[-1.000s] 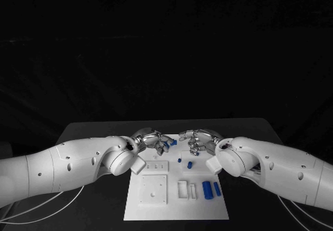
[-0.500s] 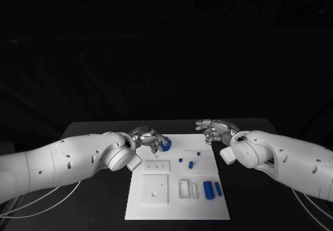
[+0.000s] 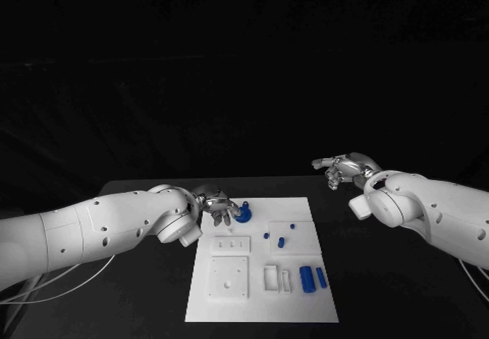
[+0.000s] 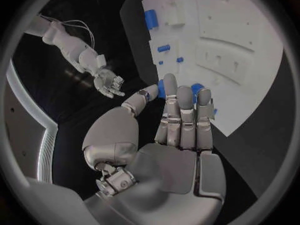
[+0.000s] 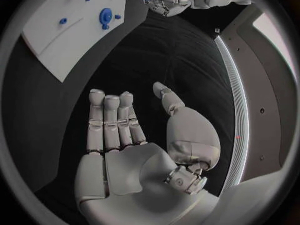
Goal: Assemble the parts on the task board
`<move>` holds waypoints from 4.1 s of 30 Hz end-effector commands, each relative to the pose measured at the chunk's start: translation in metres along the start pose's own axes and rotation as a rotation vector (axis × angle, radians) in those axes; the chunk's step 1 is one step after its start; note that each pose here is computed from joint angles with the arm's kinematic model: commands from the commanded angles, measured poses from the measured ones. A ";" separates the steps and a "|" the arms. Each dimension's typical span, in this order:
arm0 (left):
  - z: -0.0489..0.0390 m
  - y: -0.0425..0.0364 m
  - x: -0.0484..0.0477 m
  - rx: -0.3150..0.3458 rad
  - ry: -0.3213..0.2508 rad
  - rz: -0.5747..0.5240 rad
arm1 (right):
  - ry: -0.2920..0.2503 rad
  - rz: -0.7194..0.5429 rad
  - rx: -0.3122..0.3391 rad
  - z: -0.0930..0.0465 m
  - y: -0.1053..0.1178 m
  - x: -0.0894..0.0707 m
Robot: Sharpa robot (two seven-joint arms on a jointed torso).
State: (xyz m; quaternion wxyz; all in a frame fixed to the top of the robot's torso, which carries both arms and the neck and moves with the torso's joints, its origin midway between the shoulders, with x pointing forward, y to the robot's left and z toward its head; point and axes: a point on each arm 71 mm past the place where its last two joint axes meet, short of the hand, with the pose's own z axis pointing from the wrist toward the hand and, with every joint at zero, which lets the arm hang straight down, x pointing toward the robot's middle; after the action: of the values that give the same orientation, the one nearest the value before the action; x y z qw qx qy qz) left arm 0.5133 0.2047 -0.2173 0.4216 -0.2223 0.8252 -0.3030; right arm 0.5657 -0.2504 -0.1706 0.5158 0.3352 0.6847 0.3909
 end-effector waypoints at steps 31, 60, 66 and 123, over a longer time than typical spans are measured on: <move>0.0082 0.0181 0.0270 -0.128 -0.070 0.152 | 0.014 -0.162 -0.131 0.013 0.011 -0.001; 0.0198 0.0268 0.0402 -0.121 -0.069 0.253 | 0.028 -0.180 -0.140 0.013 0.017 0.005; 0.0212 0.0261 0.0435 -0.117 -0.064 0.267 | 0.030 -0.183 -0.143 0.014 0.018 0.006; 0.0327 0.0461 0.0571 -0.174 -0.048 0.291 | 0.040 -0.186 -0.147 0.016 0.021 0.010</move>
State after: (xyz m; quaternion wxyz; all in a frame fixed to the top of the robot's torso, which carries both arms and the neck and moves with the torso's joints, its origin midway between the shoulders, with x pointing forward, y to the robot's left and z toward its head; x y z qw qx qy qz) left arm 0.5050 0.1949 -0.2957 0.4646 -0.1509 0.8582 -0.1578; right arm 0.5800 -0.2310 -0.1595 0.5624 0.2327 0.6891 0.3934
